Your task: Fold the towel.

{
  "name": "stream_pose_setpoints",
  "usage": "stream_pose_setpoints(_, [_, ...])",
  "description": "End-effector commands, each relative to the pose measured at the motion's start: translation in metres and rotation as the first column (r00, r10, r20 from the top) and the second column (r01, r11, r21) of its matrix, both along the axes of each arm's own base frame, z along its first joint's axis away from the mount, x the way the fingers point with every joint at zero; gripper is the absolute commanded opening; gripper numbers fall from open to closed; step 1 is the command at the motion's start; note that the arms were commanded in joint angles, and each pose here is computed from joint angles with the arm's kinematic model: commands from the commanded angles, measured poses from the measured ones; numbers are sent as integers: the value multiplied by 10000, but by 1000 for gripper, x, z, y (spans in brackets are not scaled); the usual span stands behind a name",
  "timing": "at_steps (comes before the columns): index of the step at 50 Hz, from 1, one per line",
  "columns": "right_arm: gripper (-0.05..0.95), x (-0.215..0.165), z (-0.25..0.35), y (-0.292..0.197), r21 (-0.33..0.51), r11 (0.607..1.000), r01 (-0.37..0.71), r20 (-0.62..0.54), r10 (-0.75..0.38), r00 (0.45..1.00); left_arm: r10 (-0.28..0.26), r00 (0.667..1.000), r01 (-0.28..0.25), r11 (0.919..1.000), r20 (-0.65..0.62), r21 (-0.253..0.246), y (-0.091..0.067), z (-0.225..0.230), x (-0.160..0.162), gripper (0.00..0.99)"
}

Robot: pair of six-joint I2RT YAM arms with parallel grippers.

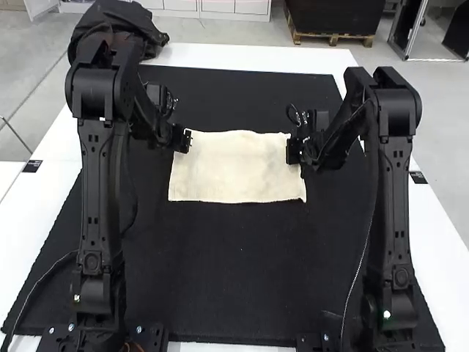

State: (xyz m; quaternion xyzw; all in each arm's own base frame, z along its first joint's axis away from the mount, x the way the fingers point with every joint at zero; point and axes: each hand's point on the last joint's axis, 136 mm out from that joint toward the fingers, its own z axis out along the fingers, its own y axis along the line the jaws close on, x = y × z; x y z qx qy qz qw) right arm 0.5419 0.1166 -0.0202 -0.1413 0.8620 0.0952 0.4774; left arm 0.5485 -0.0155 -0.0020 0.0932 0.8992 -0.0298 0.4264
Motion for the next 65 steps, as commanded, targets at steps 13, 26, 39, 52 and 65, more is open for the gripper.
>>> stream_pose_setpoints(13, [-20,-16,-40,-24,-131,9985,538,-1023,-549,9932,-113,9993,116,9999,-347,76,0,-29,-9,26])
stream_pose_setpoints(26, [-23,-15,-37,-31,321,9961,822,-1129,-781,9905,-154,9996,152,9998,241,120,0,-8,0,26])
stream_pose_setpoints(39, [-25,-8,0,-35,632,9949,785,-527,-752,9958,-88,9945,80,9999,1043,77,2,28,10,26])
stream_pose_setpoints(52, [-25,-10,26,-33,820,9948,601,-156,-590,9981,-234,9925,257,9995,1200,-179,-3,49,7,26])
stream_pose_setpoints(65, [-25,-11,52,-33,1010,9936,512,221,-537,9983,-124,9953,153,9994,959,-299,6,51,-8,26])
